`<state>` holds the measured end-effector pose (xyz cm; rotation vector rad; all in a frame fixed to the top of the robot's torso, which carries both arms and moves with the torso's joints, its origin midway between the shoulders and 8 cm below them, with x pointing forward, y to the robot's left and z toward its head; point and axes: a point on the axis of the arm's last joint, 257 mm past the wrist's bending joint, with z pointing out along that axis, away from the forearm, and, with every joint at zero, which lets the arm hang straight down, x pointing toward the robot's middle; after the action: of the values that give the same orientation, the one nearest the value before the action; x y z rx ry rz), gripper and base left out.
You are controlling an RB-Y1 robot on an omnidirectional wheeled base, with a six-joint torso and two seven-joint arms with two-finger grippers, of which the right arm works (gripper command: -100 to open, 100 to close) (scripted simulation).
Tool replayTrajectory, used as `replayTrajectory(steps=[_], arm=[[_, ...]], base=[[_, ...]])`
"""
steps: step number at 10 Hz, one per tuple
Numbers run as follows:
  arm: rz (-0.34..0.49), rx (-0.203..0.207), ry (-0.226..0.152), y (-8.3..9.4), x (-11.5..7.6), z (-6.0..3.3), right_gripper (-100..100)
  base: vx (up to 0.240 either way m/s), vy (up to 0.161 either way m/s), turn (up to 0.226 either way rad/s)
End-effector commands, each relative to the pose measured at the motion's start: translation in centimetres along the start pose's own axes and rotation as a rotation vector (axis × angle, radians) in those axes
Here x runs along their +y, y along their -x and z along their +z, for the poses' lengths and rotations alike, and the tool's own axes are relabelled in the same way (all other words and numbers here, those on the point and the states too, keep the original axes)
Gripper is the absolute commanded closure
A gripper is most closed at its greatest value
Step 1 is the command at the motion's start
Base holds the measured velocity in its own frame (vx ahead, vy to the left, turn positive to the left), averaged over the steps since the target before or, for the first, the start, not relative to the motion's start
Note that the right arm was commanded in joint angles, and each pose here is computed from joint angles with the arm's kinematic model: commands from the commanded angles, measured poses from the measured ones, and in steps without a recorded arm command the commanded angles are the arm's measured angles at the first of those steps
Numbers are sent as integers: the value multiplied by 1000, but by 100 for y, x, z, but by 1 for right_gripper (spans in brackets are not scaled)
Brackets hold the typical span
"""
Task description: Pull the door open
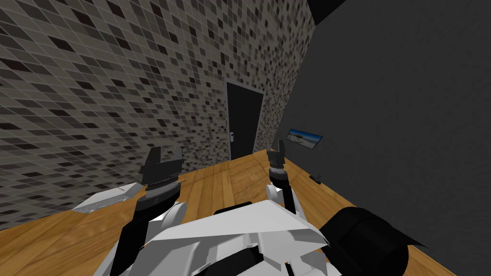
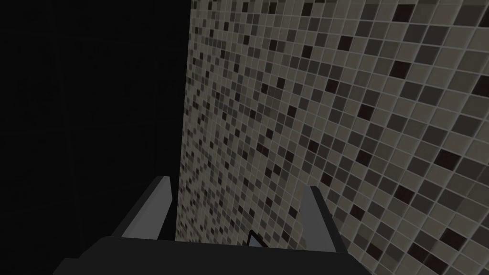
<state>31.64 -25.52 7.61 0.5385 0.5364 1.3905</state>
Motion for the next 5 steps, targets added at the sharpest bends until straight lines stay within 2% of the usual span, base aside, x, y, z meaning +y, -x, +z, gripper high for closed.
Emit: replayTrajectory(steps=[1, 5], arm=[[-72, 27, -17, 12, -107, -37, -100], [-240, 83, -55, 79, -362, -133, -100]], base=[[121, 57, 124], [178, 49, 96]])
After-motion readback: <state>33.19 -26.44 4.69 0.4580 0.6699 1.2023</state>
